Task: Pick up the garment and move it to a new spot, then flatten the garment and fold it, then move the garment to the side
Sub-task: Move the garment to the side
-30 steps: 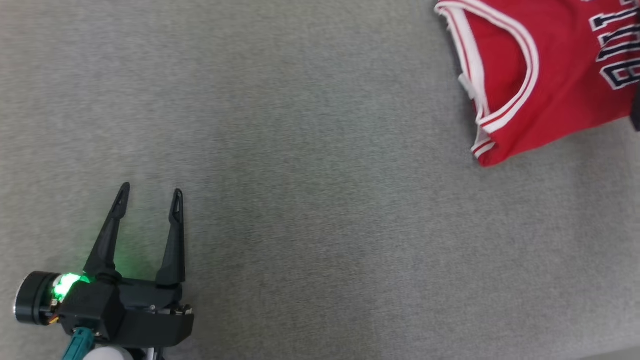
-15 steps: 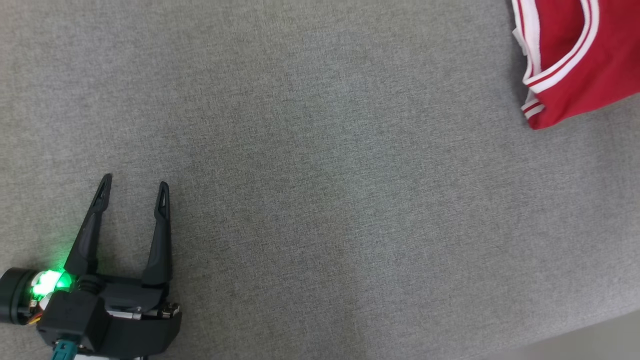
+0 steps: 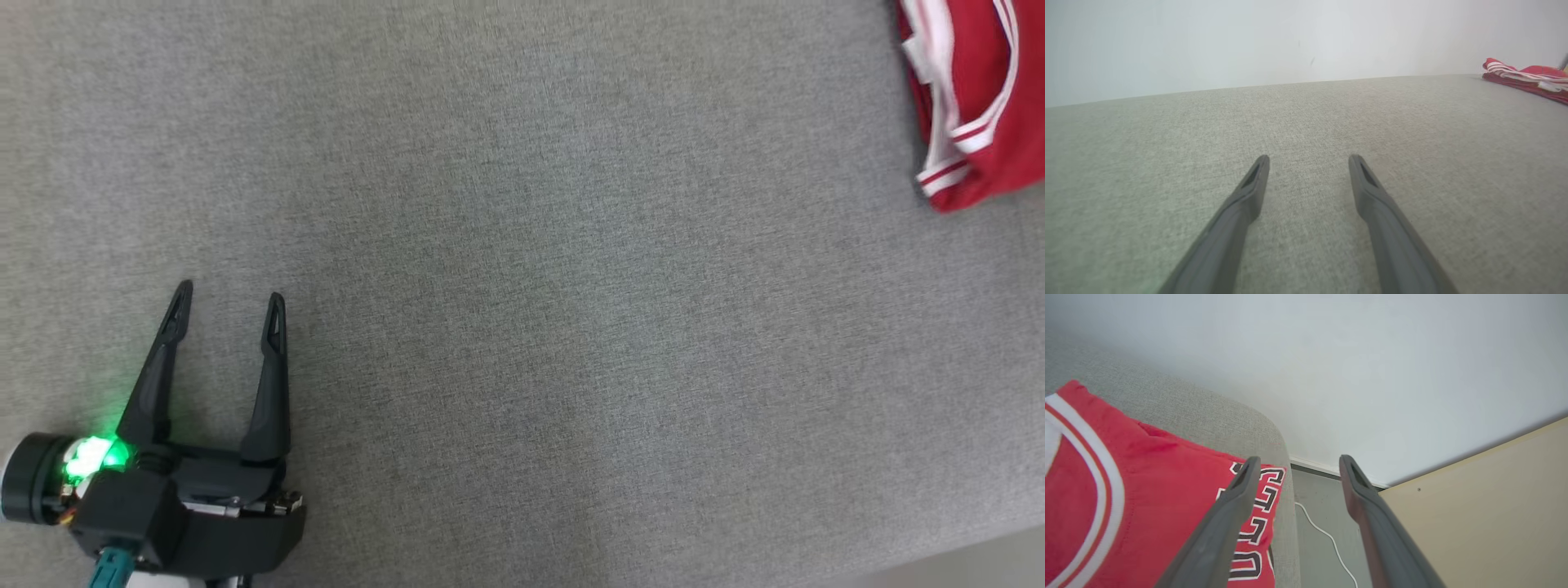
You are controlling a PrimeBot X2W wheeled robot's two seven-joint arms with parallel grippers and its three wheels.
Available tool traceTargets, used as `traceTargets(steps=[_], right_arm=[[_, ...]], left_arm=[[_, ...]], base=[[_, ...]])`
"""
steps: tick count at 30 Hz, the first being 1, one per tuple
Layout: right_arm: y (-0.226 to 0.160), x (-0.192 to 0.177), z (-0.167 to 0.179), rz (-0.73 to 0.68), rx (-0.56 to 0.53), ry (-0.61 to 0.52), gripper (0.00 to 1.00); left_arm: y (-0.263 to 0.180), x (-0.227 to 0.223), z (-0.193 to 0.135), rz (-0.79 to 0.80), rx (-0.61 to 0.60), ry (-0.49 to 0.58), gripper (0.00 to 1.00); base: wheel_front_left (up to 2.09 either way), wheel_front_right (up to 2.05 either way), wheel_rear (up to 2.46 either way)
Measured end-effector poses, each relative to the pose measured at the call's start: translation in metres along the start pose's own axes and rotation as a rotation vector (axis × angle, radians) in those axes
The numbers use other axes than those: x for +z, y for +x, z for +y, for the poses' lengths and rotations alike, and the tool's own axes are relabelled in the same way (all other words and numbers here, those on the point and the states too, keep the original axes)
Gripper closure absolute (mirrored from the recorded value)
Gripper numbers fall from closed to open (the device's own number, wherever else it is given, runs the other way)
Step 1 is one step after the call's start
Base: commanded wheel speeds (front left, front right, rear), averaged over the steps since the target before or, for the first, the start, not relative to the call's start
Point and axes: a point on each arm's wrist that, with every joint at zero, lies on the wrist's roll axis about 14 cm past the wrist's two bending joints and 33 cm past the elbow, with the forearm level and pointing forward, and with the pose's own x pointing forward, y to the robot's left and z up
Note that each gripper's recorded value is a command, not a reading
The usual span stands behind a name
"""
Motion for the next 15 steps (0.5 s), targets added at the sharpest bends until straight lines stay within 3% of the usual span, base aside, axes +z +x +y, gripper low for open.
traceTargets(steps=[7, 15], right_arm=[[-0.013, 0.04, 0.009, -0.171, 0.012, 0.067, 0.0], [-0.055, 0.083, 0.039, -0.39, 0.08, 0.196, 0.0]], left_arm=[[-0.011, 0.015, 0.002, -0.012, 0.036, -0.006, 0.0], [-0.041, 0.044, 0.007, -0.041, 0.093, 0.001, 0.0]], base=[[0.0, 0.0, 0.0], [0.0, 0.0, 0.0]])
